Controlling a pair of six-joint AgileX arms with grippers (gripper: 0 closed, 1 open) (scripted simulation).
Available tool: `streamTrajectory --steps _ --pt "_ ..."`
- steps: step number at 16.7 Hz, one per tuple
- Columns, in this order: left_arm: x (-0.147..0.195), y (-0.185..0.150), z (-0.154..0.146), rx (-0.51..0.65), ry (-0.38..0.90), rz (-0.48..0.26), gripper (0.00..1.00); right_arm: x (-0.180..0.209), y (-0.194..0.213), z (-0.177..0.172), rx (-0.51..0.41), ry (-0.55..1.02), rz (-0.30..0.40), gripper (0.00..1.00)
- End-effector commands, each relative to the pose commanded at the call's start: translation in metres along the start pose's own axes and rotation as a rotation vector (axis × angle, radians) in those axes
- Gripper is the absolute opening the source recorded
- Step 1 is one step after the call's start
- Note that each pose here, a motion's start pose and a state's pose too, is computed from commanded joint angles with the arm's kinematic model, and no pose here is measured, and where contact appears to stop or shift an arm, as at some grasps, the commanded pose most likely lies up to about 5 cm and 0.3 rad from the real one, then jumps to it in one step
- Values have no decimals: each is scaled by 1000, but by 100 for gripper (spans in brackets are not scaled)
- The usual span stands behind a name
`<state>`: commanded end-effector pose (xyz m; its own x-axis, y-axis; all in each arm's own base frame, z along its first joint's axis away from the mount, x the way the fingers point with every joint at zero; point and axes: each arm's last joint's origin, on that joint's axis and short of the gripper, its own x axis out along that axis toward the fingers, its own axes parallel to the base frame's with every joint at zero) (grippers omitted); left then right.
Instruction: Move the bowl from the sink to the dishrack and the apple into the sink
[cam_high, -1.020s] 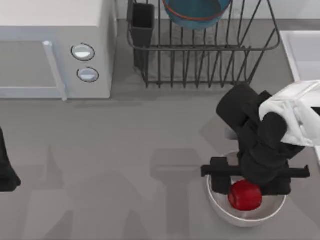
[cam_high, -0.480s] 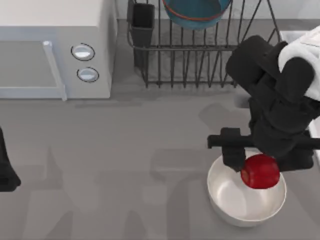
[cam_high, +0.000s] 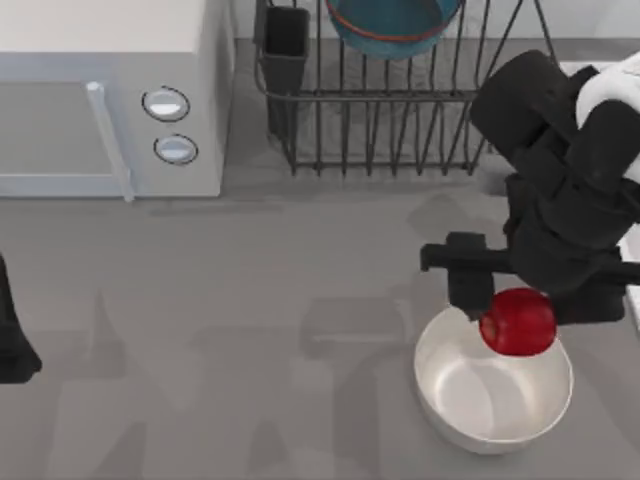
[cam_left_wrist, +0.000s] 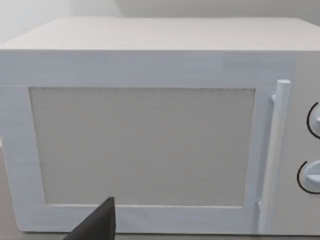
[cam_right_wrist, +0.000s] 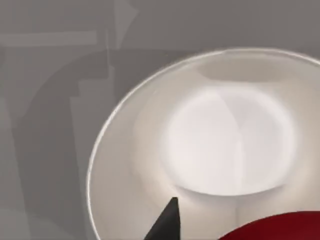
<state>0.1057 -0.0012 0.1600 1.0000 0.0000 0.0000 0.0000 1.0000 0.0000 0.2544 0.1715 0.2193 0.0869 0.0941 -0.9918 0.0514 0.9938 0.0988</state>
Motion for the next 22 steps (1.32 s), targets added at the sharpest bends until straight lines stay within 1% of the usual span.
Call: streamTrajectory --steps 3,6,8,9,11,13,15,16,19,22 --pt "0 0 0 0 0 0 100 4 -21 28 61 -96 103 0" --pt "0 0 0 0 0 0 100 6 -60 63 120 -281 223 0" --pt "0 0 0 0 0 0 100 3 -96 85 144 -470 290 0" --pt "0 0 0 0 0 0 100 -2 -117 94 147 -585 313 0" --pt "0 0 0 0 0 0 100 -15 -160 106 131 -839 325 0" --pt "0 0 0 0 0 0 100 -30 -202 106 91 -1082 285 0" --pt "0 0 0 0 0 0 100 -40 -239 94 37 -1272 206 0" --pt "0 0 0 0 0 0 100 -42 -254 86 9 -1343 160 0" --pt "0 0 0 0 0 0 100 -36 -288 58 -63 -1462 39 0" --pt "0 0 0 0 0 0 100 -21 -303 36 -102 -1484 -27 0"
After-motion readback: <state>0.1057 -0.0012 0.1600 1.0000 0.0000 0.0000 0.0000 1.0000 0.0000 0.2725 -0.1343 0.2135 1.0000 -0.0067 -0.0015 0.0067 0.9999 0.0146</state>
